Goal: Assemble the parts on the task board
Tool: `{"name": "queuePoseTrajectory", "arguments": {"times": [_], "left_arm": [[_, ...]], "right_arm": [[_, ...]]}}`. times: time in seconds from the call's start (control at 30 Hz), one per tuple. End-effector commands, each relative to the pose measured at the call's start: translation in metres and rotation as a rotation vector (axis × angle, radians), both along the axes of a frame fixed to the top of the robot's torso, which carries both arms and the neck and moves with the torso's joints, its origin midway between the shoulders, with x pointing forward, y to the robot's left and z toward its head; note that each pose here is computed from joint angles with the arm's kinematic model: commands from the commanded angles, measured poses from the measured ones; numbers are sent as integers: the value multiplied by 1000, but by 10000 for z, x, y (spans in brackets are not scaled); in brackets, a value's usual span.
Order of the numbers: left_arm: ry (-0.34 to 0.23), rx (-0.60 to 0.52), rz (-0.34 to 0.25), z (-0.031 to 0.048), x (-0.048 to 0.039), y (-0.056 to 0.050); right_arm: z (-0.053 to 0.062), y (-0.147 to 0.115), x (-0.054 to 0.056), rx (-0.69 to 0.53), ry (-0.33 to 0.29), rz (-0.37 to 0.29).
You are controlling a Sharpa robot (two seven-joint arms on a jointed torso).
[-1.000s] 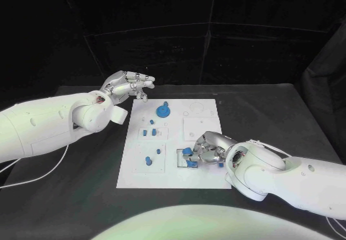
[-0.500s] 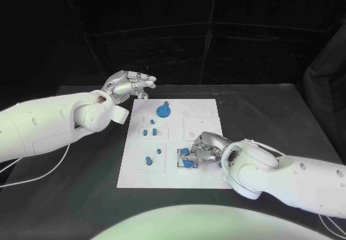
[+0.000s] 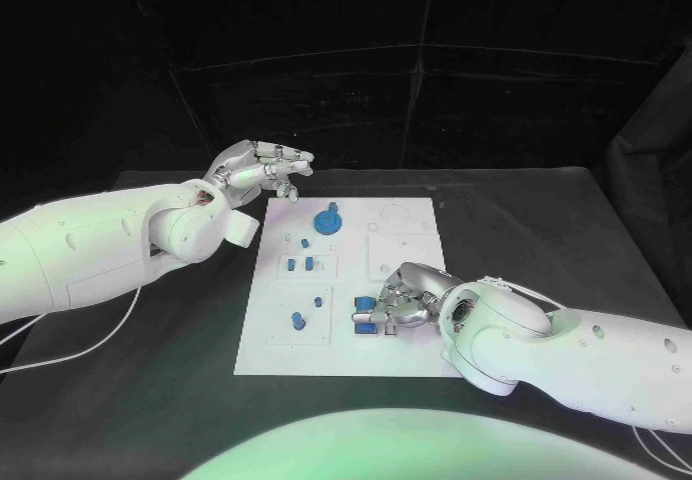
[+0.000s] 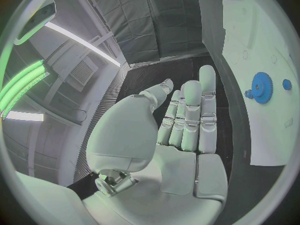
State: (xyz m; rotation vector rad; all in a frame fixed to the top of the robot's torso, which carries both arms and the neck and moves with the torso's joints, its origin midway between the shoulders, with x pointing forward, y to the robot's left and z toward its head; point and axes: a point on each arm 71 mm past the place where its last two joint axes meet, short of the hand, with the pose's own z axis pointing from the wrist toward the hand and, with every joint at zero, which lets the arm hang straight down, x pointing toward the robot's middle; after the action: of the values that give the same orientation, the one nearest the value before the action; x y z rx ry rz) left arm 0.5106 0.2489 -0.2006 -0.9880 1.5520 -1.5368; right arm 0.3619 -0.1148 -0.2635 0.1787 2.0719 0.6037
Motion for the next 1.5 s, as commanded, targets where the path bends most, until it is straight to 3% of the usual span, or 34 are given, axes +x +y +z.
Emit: {"name": "queuePoseTrajectory", "arguments": {"times": [0.03, 0.33, 0.57, 0.77, 0.97, 1.23, 1.5], "left_arm": [[-6, -12, -8, 17, 0, -12], [-6, -13, -8, 17, 1, -8], [-6, -13, -8, 17, 1, -11], [-5, -11, -5, 15, 1, 9], [-5, -11, -4, 12, 5, 11], [-3, -11, -8, 2, 5, -4], [1, -10, -9, -8, -1, 3]], "right_arm": [[23, 10, -8, -7, -17, 17], [62, -14, -38, -1, -43, 46], [88, -109, -27, 16, -76, 26], [159, -388, -69, 105, -83, -9], [178, -741, -87, 101, -64, -10], [180, -1028, -74, -29, -114, 6], [89, -1078, -44, -174, -76, 22]]}}
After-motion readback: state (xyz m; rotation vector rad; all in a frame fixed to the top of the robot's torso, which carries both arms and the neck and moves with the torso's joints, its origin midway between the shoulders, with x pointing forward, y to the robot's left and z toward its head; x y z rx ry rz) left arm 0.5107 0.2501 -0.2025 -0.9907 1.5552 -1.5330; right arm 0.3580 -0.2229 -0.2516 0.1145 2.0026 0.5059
